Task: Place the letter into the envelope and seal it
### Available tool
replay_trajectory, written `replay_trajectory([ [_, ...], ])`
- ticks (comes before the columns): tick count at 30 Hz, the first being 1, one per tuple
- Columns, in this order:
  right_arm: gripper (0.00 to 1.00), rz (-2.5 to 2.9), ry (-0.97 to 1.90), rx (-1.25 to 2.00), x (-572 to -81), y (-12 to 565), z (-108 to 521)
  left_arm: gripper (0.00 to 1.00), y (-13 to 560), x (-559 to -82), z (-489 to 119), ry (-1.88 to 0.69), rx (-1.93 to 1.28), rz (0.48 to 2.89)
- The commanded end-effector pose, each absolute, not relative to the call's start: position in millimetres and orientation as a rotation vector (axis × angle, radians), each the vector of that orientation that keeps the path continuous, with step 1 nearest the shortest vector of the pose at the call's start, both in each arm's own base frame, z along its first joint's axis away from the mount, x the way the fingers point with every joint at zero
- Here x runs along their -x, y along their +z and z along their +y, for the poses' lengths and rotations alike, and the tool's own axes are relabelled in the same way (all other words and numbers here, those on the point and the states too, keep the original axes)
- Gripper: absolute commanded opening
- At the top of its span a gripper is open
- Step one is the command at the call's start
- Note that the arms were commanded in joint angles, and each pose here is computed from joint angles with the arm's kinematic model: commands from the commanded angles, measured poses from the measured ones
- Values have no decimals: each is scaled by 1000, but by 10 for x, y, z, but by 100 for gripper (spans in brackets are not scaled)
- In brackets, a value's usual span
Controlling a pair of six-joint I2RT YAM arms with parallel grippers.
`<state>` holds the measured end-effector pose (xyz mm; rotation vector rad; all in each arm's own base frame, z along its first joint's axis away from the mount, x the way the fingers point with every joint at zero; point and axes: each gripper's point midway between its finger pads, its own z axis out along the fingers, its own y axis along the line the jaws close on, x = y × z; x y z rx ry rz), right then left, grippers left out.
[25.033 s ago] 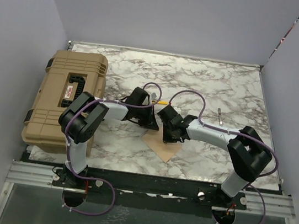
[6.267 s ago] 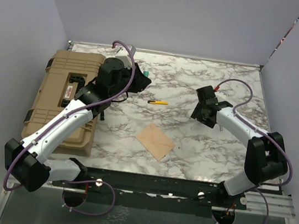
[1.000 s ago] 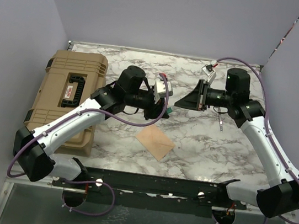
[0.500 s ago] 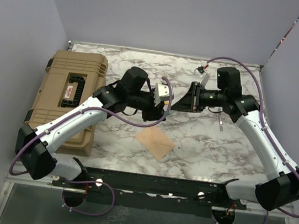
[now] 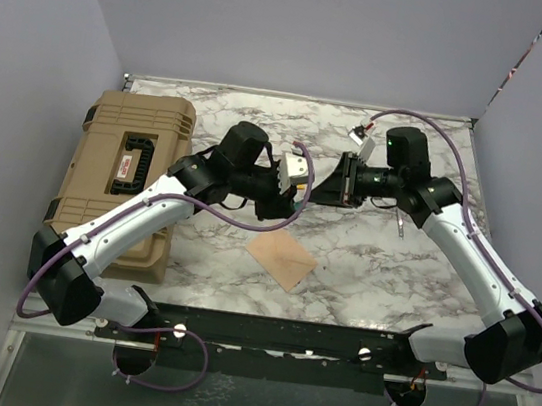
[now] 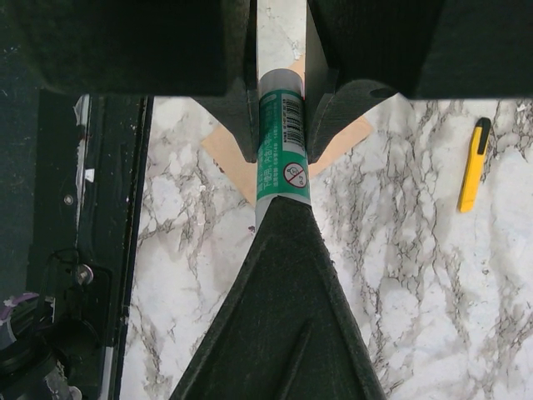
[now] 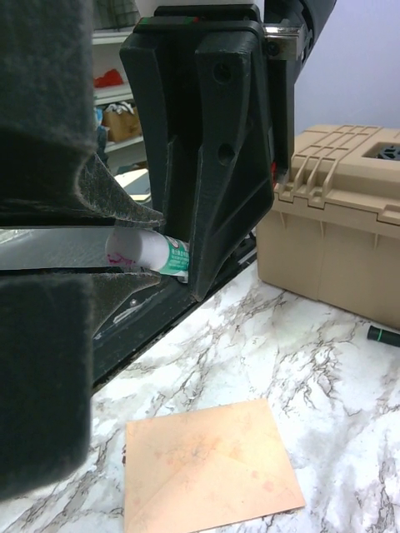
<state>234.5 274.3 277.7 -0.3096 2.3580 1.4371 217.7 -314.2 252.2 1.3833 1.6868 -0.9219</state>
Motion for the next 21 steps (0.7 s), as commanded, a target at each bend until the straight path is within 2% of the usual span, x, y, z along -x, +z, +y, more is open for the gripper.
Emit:
replay_trajectory([
  [1, 0, 2463, 1574, 322, -2009, 2621, 2978, 0, 3663, -2146, -3488, -959, -1332, 1176],
  [12, 0, 2583, 1588, 336, -1704, 2409, 3255, 0, 4098, -1886, -3662, -1018, -1351, 976],
  [21, 0, 2684, 1592, 314, -1472, 2158, 3366, 0, 4422, -1957, -3643, -969, -1224, 903],
])
